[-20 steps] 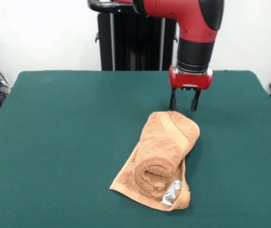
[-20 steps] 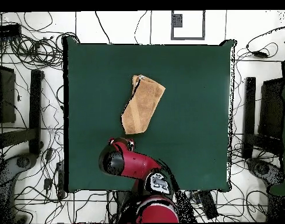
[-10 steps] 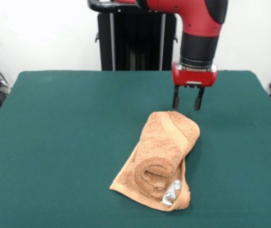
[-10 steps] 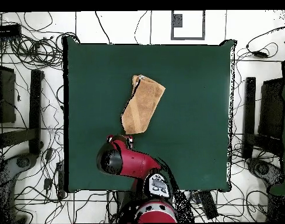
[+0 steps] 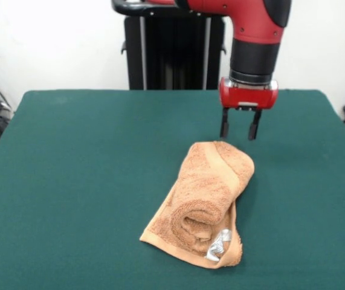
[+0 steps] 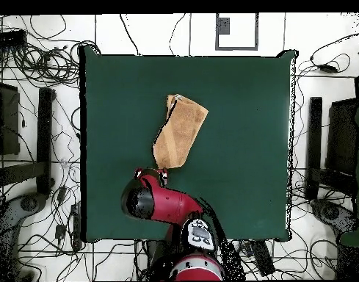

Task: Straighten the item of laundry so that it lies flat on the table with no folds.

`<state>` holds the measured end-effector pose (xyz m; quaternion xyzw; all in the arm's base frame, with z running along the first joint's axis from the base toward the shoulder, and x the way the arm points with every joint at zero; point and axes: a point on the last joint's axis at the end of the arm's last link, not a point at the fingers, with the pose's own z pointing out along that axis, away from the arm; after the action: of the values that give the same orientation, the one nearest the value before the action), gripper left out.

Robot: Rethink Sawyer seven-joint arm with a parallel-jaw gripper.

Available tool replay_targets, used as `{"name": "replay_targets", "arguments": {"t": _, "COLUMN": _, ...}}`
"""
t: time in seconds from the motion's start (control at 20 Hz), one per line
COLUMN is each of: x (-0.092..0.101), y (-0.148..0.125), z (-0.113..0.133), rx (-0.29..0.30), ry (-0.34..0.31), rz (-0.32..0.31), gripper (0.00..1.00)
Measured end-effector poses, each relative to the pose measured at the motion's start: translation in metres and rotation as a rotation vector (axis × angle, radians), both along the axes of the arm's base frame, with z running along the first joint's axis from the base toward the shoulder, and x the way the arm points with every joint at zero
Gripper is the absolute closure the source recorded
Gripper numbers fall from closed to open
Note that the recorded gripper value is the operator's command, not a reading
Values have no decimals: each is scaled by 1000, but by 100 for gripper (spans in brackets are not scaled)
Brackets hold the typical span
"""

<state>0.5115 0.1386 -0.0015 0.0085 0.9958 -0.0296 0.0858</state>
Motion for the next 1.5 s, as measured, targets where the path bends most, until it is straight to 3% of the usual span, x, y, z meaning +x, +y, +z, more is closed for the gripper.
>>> {"name": "replay_targets", "arguments": {"t": 0.9, "x": -13, "y": -4, "z": -42, "rx": -2, "ry": 64, "rz": -5, "gripper": 0}}
{"name": "replay_targets", "arguments": {"t": 1.5, "x": -11, "y": -4, "z": -42, "rx": -2, "ry": 62, "rz": -5, "gripper": 0}}
